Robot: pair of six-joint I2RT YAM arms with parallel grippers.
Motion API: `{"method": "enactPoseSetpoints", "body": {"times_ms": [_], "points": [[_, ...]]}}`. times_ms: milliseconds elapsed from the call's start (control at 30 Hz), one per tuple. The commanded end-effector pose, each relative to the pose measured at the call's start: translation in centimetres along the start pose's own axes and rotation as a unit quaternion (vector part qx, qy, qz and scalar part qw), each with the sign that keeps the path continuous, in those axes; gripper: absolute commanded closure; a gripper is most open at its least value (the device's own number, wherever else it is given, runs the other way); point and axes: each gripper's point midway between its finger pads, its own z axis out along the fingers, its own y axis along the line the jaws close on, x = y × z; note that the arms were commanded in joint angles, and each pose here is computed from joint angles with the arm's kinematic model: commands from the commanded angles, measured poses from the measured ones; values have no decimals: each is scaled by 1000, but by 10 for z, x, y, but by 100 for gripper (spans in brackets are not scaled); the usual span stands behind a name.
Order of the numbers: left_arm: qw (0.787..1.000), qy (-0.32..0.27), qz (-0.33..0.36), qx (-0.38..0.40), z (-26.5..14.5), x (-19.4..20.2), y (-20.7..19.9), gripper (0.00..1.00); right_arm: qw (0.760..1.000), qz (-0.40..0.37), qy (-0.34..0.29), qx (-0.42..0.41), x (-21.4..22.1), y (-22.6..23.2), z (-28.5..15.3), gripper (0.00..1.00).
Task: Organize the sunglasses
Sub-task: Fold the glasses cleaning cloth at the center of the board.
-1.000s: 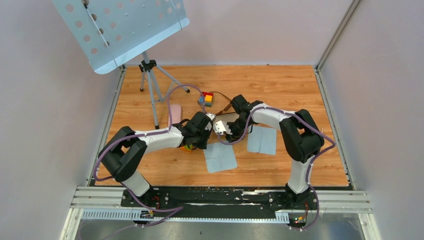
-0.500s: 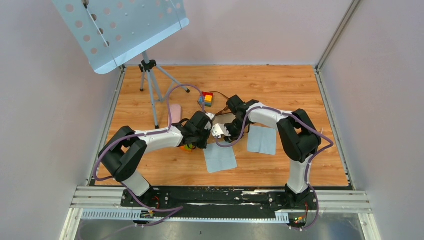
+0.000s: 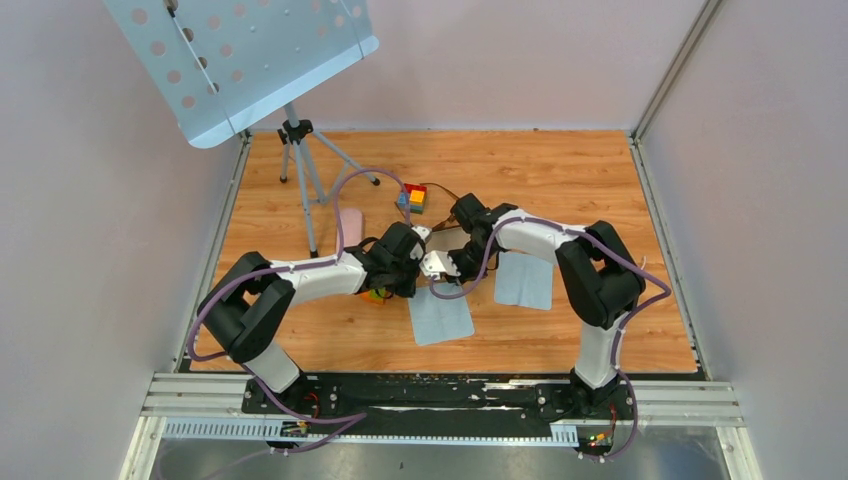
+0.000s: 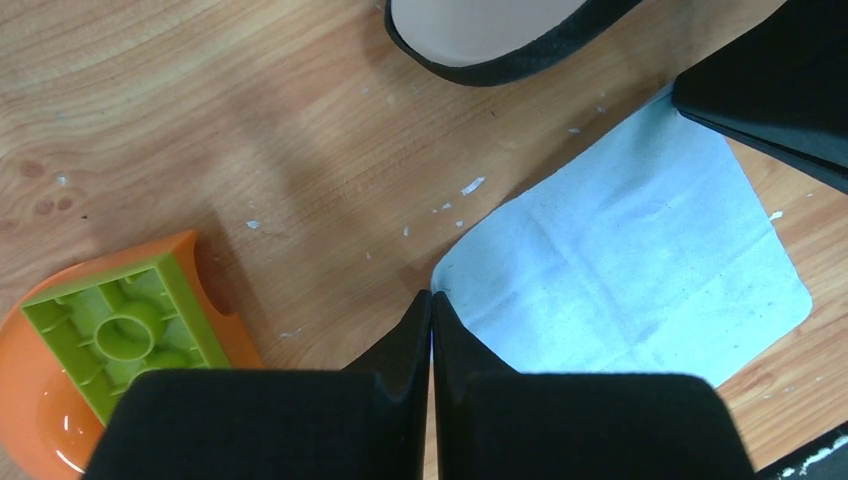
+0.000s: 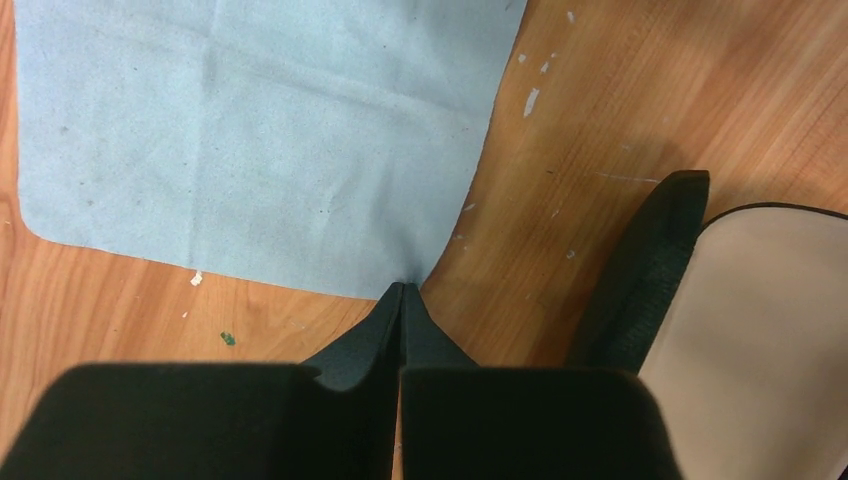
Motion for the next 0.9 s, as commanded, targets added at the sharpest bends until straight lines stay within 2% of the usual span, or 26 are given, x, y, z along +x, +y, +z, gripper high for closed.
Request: {"method": "enactPoseSetpoints", "body": {"times_ms": [0, 433, 667, 867], "points": [[1000, -3, -1, 28, -3, 3, -6, 100, 1000, 3, 14, 15, -2, 7, -2, 100], [998, -18, -24, 52, -19, 4, -15, 100, 998, -6, 13, 53, -12, 19, -10, 100], [997, -7, -29, 69, -21, 14, -20, 100, 996, -7, 23, 84, -16, 24, -13, 100], [997, -26, -24, 70, -28, 8, -19, 100, 994, -5, 24, 107, -19, 22, -18, 100]]}}
